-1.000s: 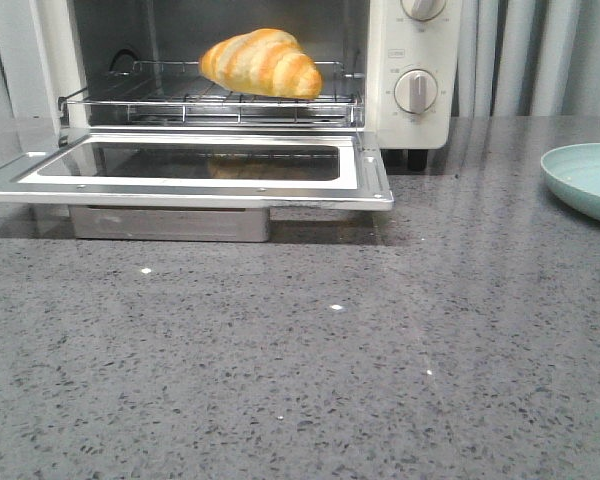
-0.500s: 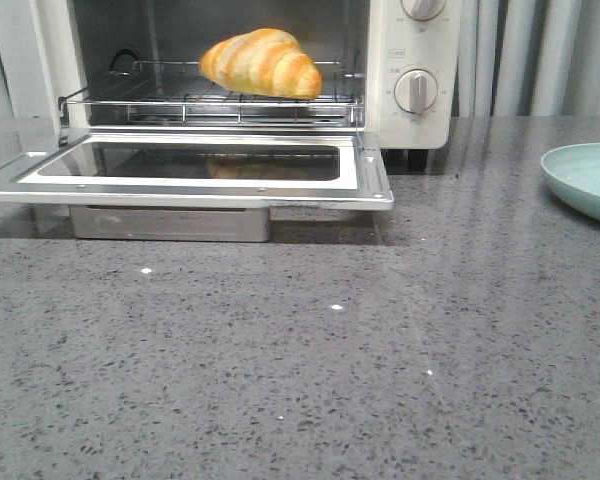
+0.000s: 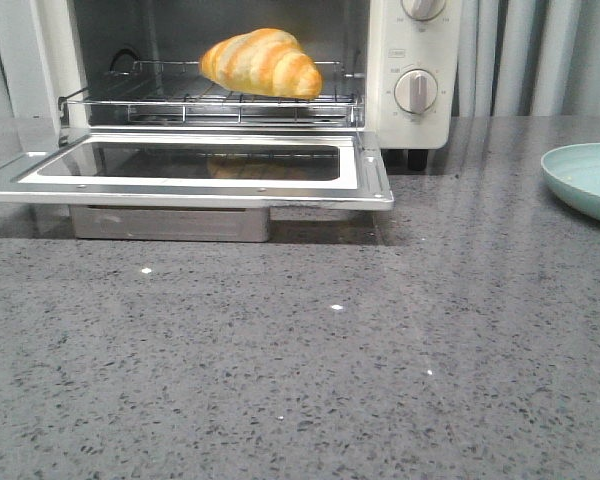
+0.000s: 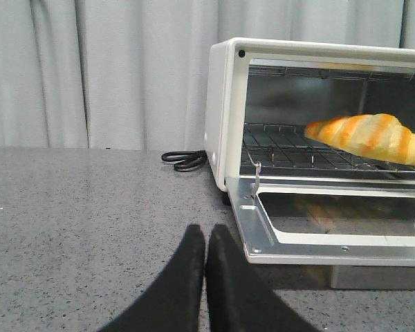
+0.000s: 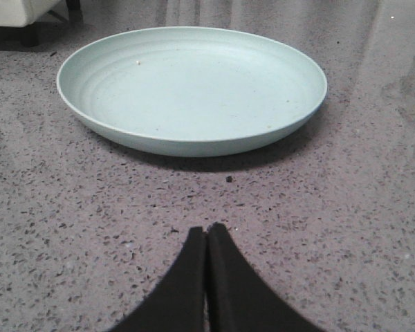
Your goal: Put bread in oven
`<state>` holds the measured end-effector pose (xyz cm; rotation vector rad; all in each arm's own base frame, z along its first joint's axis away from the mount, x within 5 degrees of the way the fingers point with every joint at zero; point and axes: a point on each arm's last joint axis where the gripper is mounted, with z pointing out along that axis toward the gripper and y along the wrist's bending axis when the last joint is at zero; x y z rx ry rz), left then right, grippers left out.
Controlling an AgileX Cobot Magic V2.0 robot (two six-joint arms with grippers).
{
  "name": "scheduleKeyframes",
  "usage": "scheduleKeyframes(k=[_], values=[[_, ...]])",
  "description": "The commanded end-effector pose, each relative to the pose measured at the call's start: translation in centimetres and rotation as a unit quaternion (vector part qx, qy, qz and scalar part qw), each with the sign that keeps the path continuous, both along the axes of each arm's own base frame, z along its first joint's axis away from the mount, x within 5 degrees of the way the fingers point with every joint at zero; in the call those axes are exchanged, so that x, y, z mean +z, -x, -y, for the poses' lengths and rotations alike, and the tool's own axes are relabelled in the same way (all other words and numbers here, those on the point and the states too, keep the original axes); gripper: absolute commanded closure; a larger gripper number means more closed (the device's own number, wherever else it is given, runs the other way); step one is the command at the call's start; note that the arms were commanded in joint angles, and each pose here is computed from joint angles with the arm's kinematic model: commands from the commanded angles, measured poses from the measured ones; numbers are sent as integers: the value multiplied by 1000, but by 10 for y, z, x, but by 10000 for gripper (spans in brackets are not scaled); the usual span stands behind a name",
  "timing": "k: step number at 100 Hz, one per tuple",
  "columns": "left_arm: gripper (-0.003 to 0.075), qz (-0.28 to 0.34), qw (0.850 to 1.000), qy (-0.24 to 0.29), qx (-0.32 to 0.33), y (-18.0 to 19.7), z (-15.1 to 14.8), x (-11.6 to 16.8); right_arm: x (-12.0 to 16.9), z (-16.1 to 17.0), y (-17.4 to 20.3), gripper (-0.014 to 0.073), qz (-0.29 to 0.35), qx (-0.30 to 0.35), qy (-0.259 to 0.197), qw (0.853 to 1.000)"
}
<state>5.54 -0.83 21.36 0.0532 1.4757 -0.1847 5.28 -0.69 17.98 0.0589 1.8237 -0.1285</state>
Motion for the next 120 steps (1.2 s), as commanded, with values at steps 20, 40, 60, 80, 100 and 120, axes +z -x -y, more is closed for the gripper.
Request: scheduleKeyframes(k=[20, 40, 60, 80, 100, 120], values=[[741, 25, 1000, 4, 8, -1, -1, -1, -6, 0, 0, 669, 5, -3, 2, 1000], [741, 25, 1000, 4, 8, -1, -1, -1, -6, 0, 0, 669, 5, -3, 2, 1000], [742, -8, 1000, -16, 1, 1, 0, -8, -6, 0, 0, 669, 5, -3, 2, 1000], [742, -71, 997, -39, -6, 1, 1, -20, -6, 0, 0, 669, 5, -3, 2, 1000], [741, -111, 992, -45, 29, 1, -2, -27, -6, 0, 0, 669, 5, -3, 2, 1000], [741, -127, 990, -46, 32, 2, -3, -30, -6, 0, 0, 669, 5, -3, 2, 1000]])
